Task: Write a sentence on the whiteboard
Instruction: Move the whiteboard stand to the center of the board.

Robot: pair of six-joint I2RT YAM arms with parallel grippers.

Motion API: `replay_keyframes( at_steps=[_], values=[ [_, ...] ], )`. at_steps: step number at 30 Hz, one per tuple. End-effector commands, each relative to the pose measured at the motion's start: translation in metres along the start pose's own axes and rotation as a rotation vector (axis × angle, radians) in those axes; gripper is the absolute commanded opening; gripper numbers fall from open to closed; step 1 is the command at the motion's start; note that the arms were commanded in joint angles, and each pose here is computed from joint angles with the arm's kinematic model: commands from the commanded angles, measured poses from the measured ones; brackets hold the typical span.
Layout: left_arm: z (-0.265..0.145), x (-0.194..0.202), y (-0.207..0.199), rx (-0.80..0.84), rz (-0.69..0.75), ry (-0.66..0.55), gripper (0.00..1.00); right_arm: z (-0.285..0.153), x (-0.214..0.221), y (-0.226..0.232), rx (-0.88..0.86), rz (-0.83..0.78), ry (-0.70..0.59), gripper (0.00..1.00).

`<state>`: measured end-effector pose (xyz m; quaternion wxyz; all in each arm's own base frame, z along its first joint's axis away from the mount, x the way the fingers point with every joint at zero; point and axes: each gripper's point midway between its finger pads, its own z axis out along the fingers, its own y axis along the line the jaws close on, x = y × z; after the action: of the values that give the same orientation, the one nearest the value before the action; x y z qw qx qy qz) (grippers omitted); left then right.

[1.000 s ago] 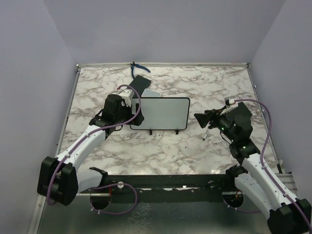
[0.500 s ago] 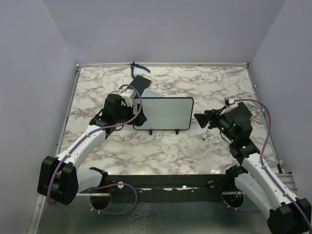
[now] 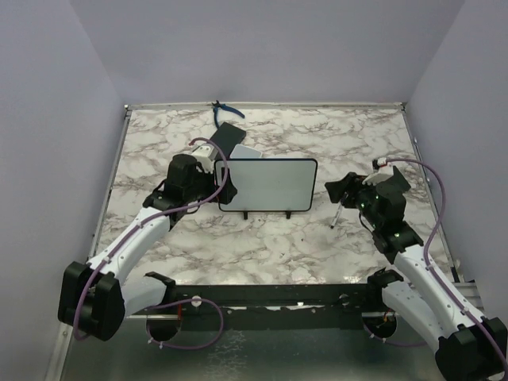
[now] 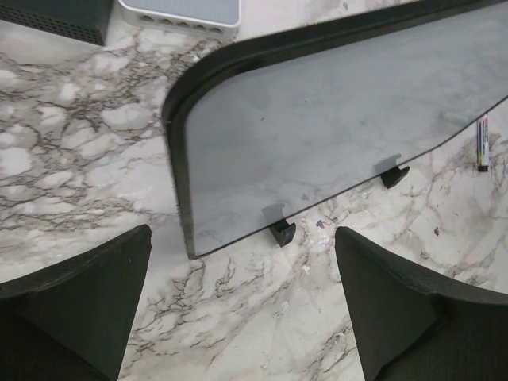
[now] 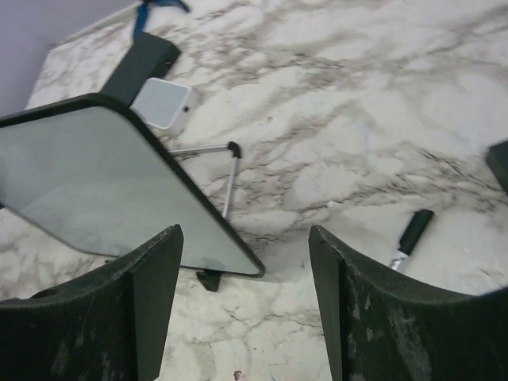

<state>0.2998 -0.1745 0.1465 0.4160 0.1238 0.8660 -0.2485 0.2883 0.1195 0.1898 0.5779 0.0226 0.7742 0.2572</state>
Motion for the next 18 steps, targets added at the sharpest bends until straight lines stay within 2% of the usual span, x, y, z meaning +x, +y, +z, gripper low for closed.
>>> replay_keyframes(
  at_steps=[1,4,7,18],
  values=[
    [-0.027,-0.02,0.017,-0.151,-0.038,-0.117,0.99,-0.011,0.01,-0.061,0.398,0.123,0.066,0.68],
    [-0.048,-0.03,0.035,-0.277,-0.063,-0.202,0.99,-0.015,0.019,-0.074,0.517,0.141,0.151,0.61],
    [-0.065,-0.036,0.048,-0.368,-0.046,-0.248,0.99,-0.014,0.032,-0.08,0.566,0.135,0.248,0.56],
    [-0.069,-0.036,0.045,-0.353,0.001,-0.251,0.99,0.002,0.087,-0.097,0.695,0.122,0.554,0.44]
  ],
)
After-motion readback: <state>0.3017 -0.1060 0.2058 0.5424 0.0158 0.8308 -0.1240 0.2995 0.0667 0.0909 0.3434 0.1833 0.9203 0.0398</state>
